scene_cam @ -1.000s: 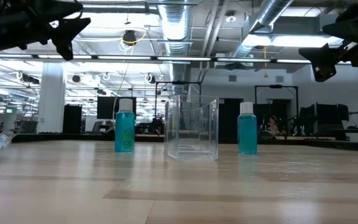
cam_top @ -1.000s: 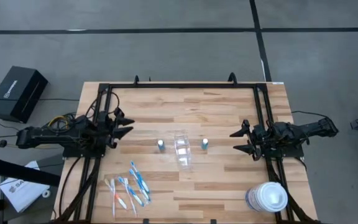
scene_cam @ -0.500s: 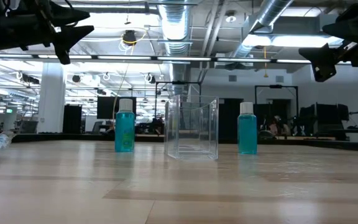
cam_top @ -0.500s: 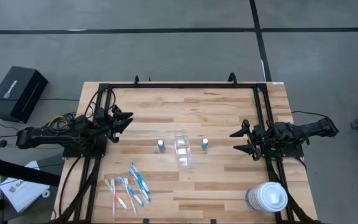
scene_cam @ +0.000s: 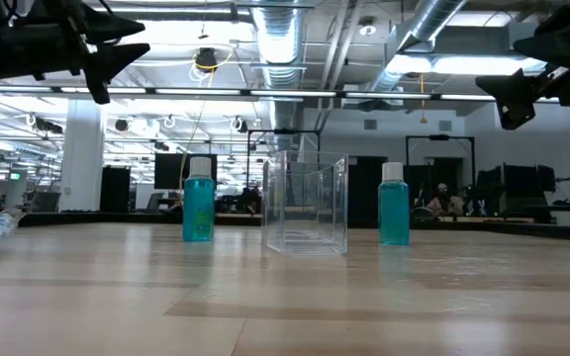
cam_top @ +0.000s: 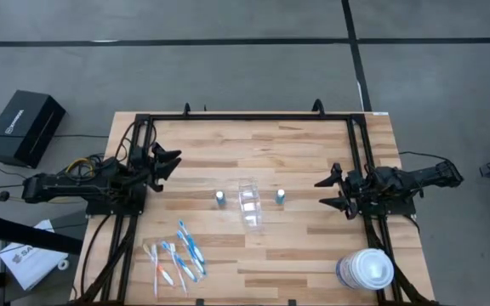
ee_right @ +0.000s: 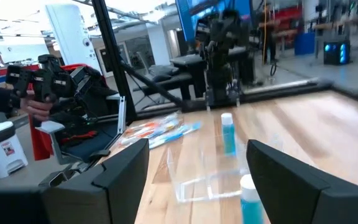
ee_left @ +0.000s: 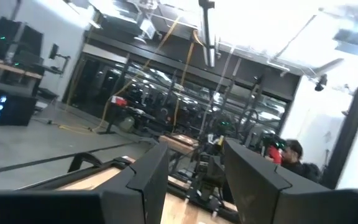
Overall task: Pick & Place toothbrushing station
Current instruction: Put the left blue mouthwash bottle into the transparent organizer
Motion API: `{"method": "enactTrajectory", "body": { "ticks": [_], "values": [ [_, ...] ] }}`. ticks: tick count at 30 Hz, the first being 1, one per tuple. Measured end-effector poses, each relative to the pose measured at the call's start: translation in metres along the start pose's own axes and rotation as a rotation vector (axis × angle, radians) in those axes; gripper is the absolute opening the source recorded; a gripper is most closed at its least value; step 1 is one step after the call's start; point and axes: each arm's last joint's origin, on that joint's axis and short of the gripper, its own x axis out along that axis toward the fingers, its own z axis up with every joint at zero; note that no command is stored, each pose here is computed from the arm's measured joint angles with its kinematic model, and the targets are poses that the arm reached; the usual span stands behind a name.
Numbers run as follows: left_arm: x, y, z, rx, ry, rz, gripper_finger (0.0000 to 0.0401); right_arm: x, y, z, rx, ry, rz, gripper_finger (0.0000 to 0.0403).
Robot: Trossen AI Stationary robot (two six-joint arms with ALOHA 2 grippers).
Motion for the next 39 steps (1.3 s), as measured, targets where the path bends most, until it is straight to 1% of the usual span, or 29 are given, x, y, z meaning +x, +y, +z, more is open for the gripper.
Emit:
{"method": "enactTrajectory", "body": {
  "ticks": [3,5,8,13,15,16,19,21,22,30,33,36,39],
  "values": [
    [0.000,0.001,0.000,-0.109,-0.008,0.019,0.0149,0.000,0.001,0.007,-0.046,-0.070,0.009,0.0260],
    [0.000,0.001,0.001,-0.169,-0.015,0.025,0.0149,-0.001,0.003,0.014,-0.057,-0.150,0.021,0.0260],
    [0.000,0.000,0.002,-0.201,-0.024,0.017,0.0149,-0.006,0.006,0.032,-0.040,-0.339,0.050,0.0260],
    [0.000,0.000,0.002,-0.205,-0.026,0.013,0.0149,-0.018,0.009,0.055,-0.010,-0.604,0.090,0.0260],
    [0.000,0.000,0.002,-0.206,-0.029,0.017,0.0149,-0.022,0.008,0.062,0.019,-0.682,0.056,0.0260],
    [0.000,0.000,0.002,-0.206,-0.031,0.017,0.0149,-0.023,0.008,0.064,0.048,-0.687,0.021,0.0260],
    [0.000,0.000,0.003,-0.209,-0.044,0.011,0.0149,-0.026,0.004,0.072,0.200,-0.734,-0.095,0.0260],
    [0.000,0.000,0.003,-0.202,-0.044,0.011,0.0149,-0.024,0.001,0.071,0.245,-0.733,-0.190,0.0260],
    [0.000,0.000,0.003,-0.198,-0.043,0.011,0.0149,-0.024,0.001,0.070,0.252,-0.726,-0.218,0.0260],
    [0.000,0.000,0.003,-0.198,-0.044,0.012,0.0149,-0.030,0.001,0.077,0.283,-0.814,-0.198,0.0260],
    [0.000,0.000,0.003,-0.198,-0.044,0.014,0.0149,-0.030,0.001,0.077,0.292,-0.821,-0.208,0.0260],
    [0.001,0.000,0.003,-0.206,-0.044,0.014,0.0149,-0.030,-0.001,0.077,0.387,-0.836,-0.248,0.0260],
    [0.000,-0.003,0.012,-0.250,-0.125,-0.030,0.0149,-0.027,0.001,0.084,0.444,-0.795,-0.217,0.0260]
  ]
}}
